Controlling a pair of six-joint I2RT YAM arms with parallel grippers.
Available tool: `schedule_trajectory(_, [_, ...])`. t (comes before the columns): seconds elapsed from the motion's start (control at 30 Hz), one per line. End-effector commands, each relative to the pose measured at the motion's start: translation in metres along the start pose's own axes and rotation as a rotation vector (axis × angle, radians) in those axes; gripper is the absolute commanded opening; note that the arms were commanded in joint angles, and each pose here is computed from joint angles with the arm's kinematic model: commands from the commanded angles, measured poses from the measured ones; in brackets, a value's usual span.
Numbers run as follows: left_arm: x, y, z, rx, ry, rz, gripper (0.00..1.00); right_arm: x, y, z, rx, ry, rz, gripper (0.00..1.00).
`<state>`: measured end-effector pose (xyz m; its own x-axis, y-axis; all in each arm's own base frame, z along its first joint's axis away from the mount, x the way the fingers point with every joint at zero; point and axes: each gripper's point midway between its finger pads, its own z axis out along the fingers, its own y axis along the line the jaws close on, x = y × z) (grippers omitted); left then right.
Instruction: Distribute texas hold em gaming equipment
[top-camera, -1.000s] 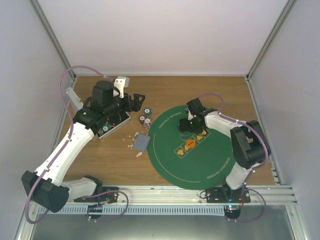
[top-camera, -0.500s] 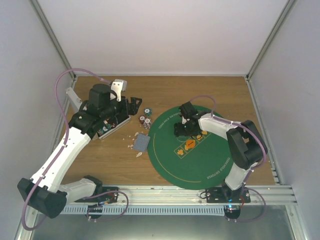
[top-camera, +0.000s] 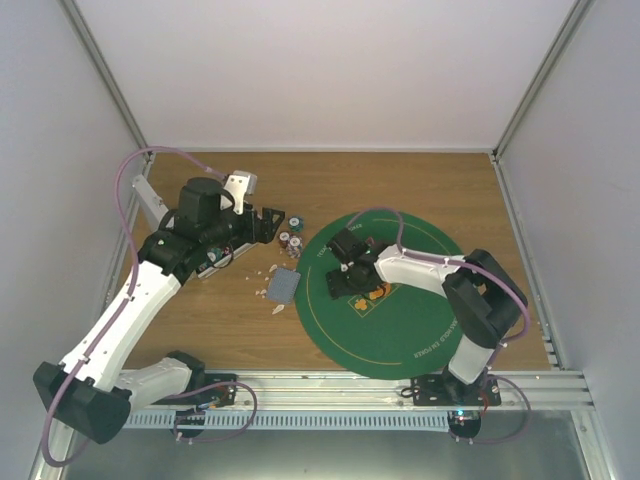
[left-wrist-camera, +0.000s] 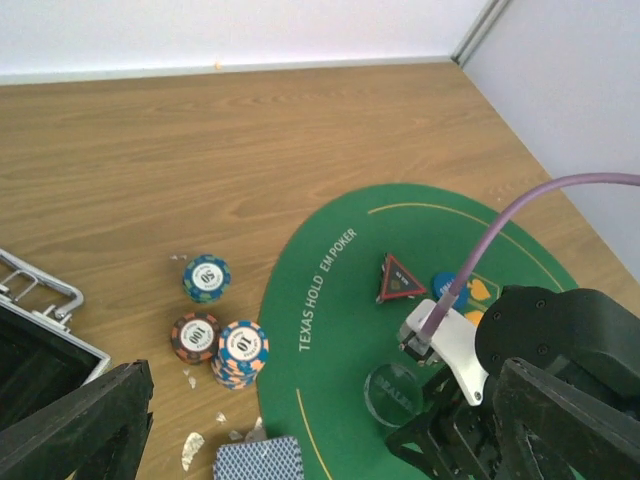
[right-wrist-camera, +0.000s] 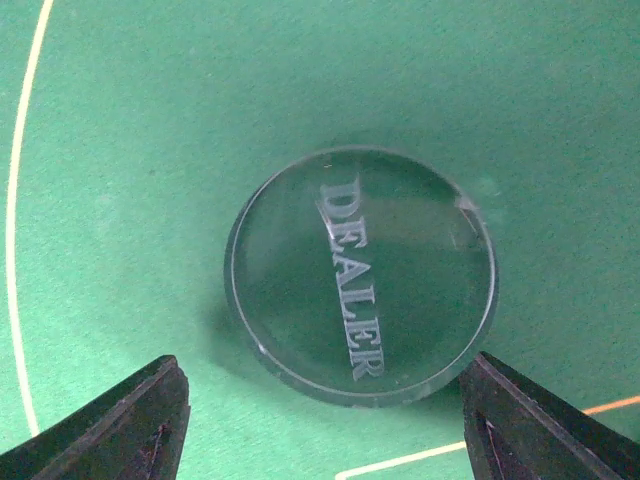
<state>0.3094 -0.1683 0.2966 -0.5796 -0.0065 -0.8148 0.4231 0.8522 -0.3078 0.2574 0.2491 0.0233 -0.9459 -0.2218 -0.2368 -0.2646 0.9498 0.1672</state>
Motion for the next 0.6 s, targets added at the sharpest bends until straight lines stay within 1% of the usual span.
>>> schedule_trajectory(0.0, [-0.003,-0.014,0.0,0.071,-0.021,0.018,0.93,0.016,0.012,-0.004,-0.019,0.025,0.041,0.75])
schedule_trajectory(0.13, [-0.004,-0.023,0.0,0.087,-0.026,0.048,0.94,0.007,0.008,-0.019,0.001,-0.03,0.114,0.87])
schedule_trajectory(0.2, [-0.002,-0.03,0.0,0.102,-0.028,0.065,0.94,0.001,0.011,-0.025,-0.019,-0.058,0.155,0.91])
schedule_trajectory(0.3, [0.001,-0.043,0.0,0.129,-0.026,0.09,0.94,-0.004,0.015,-0.028,-0.058,-0.107,0.203,0.93])
schedule_trajectory(0.47, [0.001,-0.054,-0.002,0.174,-0.033,0.09,0.9,-0.004,0.004,-0.029,-0.088,-0.138,0.23,0.92])
schedule_trajectory(0.57, [-0.007,-0.049,-0.004,0.138,-0.066,0.079,0.9,-0.017,-0.002,-0.033,-0.189,-0.182,0.269,0.9])
